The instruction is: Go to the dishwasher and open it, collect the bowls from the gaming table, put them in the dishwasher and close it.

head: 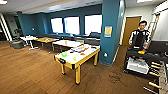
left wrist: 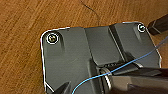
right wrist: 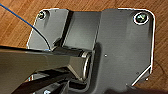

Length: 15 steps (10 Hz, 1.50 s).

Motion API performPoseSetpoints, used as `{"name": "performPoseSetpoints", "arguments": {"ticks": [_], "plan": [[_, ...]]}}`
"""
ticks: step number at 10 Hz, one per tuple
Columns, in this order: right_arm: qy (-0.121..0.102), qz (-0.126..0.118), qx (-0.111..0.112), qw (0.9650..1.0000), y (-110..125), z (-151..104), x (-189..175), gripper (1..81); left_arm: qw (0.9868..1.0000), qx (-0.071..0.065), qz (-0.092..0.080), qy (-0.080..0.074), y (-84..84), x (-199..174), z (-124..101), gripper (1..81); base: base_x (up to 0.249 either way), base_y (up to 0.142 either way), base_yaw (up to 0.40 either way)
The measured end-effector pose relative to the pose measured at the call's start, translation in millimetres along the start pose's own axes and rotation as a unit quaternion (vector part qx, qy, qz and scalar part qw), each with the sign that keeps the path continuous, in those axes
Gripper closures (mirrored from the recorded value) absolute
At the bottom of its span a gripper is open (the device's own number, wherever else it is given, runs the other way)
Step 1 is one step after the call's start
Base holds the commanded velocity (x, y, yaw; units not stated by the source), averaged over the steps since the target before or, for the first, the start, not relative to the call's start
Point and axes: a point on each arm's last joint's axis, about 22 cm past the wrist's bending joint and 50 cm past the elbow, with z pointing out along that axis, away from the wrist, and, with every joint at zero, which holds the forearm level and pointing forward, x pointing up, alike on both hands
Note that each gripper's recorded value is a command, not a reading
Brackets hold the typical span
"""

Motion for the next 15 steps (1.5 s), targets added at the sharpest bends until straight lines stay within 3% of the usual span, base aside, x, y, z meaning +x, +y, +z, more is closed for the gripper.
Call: {"name": "performPoseSetpoints", "arguments": {"ticks": [8,11,13,15], "plan": [[0.001,0.000,0.000,1.0000,0,0,0,1.0,1.0000,-0.001,0.000,-0.002,1.1,-3,0,1.0,0.000,0.000,0.000],[-0.005,0.001,0.001,1.0000,-2,0,-9,1.0,0.9999,-0.001,-0.002,-0.010,2.3,-17,-2,1.0,0.090,0.000,0.000],[0.007,-0.001,-0.001,1.0000,1,0,8,1.0,1.0000,-0.001,0.000,0.001,0.8,0,0,1.0,0.105,0.000,0.000],[0.002,0.000,0.000,1.0000,0,0,2,1.0,1.0000,-0.001,-0.001,-0.004,1.4,-6,0,1.0,0.109,0.000,0.000]]}}
